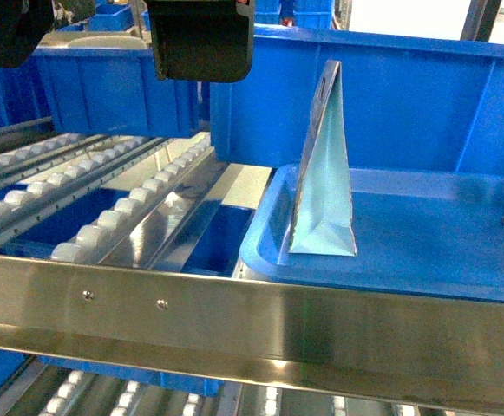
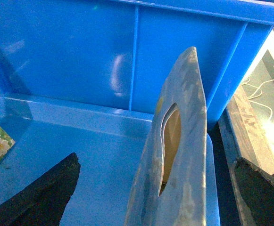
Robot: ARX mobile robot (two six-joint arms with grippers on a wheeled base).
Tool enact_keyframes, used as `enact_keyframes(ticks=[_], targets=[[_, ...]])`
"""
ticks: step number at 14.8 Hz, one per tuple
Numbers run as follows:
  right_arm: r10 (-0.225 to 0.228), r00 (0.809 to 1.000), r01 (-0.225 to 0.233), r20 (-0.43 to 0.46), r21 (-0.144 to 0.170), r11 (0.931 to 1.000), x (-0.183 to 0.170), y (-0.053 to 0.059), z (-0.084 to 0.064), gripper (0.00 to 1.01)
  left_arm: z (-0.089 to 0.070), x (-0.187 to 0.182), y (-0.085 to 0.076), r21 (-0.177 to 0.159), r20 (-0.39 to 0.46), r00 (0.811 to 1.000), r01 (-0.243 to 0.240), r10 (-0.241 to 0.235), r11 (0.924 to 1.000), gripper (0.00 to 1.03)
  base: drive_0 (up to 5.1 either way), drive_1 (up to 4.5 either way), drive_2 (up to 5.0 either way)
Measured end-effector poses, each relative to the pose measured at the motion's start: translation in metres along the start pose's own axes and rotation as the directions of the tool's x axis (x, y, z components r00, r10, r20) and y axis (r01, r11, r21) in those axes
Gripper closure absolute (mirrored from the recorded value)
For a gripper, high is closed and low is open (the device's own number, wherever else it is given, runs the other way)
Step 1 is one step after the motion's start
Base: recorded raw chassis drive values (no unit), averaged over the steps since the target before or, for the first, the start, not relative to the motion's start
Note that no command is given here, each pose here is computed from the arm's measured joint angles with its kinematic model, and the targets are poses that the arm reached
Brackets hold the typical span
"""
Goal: Move flower gift bag to table near conveyor
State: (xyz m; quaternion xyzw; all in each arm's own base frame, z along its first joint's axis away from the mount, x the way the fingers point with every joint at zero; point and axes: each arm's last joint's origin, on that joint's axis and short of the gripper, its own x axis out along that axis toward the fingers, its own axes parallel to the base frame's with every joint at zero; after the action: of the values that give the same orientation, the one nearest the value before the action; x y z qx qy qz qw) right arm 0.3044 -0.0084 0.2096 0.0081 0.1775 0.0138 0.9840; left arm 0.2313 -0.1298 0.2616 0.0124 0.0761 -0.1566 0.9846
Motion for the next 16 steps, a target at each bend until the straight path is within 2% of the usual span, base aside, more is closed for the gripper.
enact_keyframes(ticks=[1,2,3,4,7,8,10,13,16], targets=[[0.0,1.0,0.0,0.0,0.0,1.0,0.0,0.0,0.0,0.03,0.0,0.0,0.0,0.0,-0.001,1.0,0.0,0.0,1.0,0.05,0.0,0.0,0.0],[0.0,1.0,0.0,0.0,0.0,1.0,0.0,0.0,0.0,0.1,0.0,0.0,0.0,0.0,0.0,1.0,0.0,0.0,1.0,0.05,0.0,0.0,0.0],[0.0,1.0,0.0,0.0,0.0,1.0,0.0,0.0,0.0,0.27,0.0,0.0,0.0,0.0,0.0,1.0,0.0,0.0,1.0,0.05,0.0,0.0,0.0],[-0.001,1.0,0.001,0.0,0.0,1.0,0.0,0.0,0.0,0.38,0.0,0.0,0.0,0.0,0.0,1.0,0.0,0.0,1.0,0.05,0.0,0.0,0.0],[0.0,1.0,0.0,0.005,0.0,1.0,0.0,-0.001,0.001,0.91,0.0,0.0,0.0,0.0,0.0,1.0,0.0,0.0,1.0,0.05,0.0,0.0,0.0],[0.002,1.0,-0.002,-0.004,0.004,1.0,-0.002,-0.002,0.001,0.99,0.0,0.0,0.0,0.0,0.0,1.0,0.0,0.0,1.0,0.05,0.0,0.0,0.0],[0.004,1.0,-0.004,0.02,0.011,0.9999,-0.014,-0.001,0.011,0.99,0.0,0.0,0.0,0.0,0.0,1.0,0.0,0.0,1.0,0.05,0.0,0.0,0.0],[0.054,0.996,-0.056,0.066,0.027,0.9981,-0.046,-0.001,0.03,0.99,0.0,0.0,0.0,0.0,0.0,1.0,0.0,0.0,1.0,0.05,0.0,0.0,0.0],[0.083,0.986,-0.088,0.142,0.035,0.9955,-0.091,-0.015,0.051,0.99,0.0,0.0,0.0,0.0,0.0,1.0,0.0,0.0,1.0,0.05,0.0,0.0,0.0]])
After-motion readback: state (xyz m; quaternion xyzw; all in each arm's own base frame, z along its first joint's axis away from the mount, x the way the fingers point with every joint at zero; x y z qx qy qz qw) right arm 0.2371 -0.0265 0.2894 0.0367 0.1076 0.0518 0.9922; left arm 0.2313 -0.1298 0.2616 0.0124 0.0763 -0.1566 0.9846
